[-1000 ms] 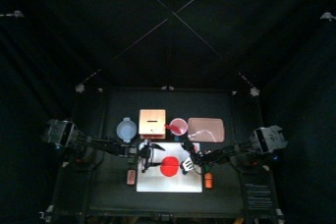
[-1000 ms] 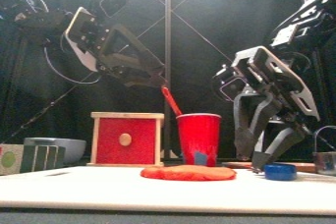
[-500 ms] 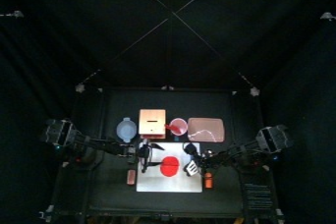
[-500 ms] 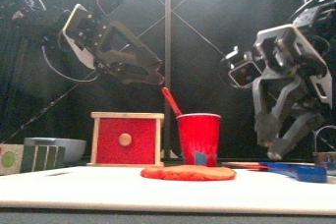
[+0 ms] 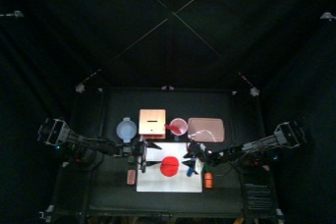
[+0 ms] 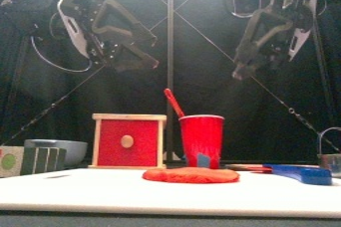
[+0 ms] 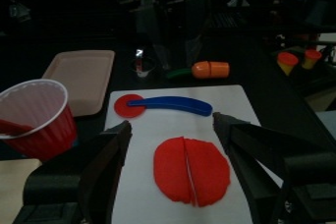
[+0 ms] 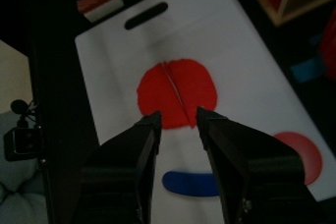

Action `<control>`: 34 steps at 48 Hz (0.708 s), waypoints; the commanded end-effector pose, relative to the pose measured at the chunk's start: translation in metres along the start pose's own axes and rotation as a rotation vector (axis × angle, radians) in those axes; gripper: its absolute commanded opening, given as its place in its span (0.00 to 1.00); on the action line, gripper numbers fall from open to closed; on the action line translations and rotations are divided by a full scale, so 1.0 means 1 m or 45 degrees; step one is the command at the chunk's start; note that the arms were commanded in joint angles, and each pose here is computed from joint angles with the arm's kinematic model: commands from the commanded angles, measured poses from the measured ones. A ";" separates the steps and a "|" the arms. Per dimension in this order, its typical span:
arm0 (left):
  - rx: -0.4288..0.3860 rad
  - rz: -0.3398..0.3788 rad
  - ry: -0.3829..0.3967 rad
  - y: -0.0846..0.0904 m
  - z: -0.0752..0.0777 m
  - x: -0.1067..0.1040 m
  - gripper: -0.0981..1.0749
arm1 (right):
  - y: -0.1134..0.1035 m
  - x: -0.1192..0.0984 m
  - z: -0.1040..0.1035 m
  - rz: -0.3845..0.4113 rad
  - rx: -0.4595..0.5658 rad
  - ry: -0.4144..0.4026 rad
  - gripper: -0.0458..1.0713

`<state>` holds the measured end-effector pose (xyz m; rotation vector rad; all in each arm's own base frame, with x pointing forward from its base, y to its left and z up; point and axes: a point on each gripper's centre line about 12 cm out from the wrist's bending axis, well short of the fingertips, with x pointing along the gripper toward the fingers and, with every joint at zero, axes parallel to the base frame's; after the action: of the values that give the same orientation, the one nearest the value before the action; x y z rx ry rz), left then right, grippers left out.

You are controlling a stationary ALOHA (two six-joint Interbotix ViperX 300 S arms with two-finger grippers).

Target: Grab bottom half of cut dough

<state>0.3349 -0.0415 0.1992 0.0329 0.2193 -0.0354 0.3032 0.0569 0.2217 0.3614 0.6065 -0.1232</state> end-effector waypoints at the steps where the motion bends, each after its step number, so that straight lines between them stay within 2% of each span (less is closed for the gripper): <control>1: -0.004 0.004 -0.054 0.000 0.010 -0.003 0.92 | 0.004 -0.015 0.009 0.038 -0.032 -0.065 0.70; 14: -0.010 0.005 -0.116 0.002 0.024 -0.012 0.92 | -0.001 -0.031 0.008 0.056 -0.057 -0.107 0.70; 34: -0.010 0.014 -0.098 0.004 0.018 -0.015 0.92 | -0.011 -0.037 0.002 0.027 -0.063 -0.113 0.70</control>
<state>0.3226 -0.0384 0.2124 0.0263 0.1728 -0.0300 0.2719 0.0474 0.2332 0.3104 0.5432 -0.1079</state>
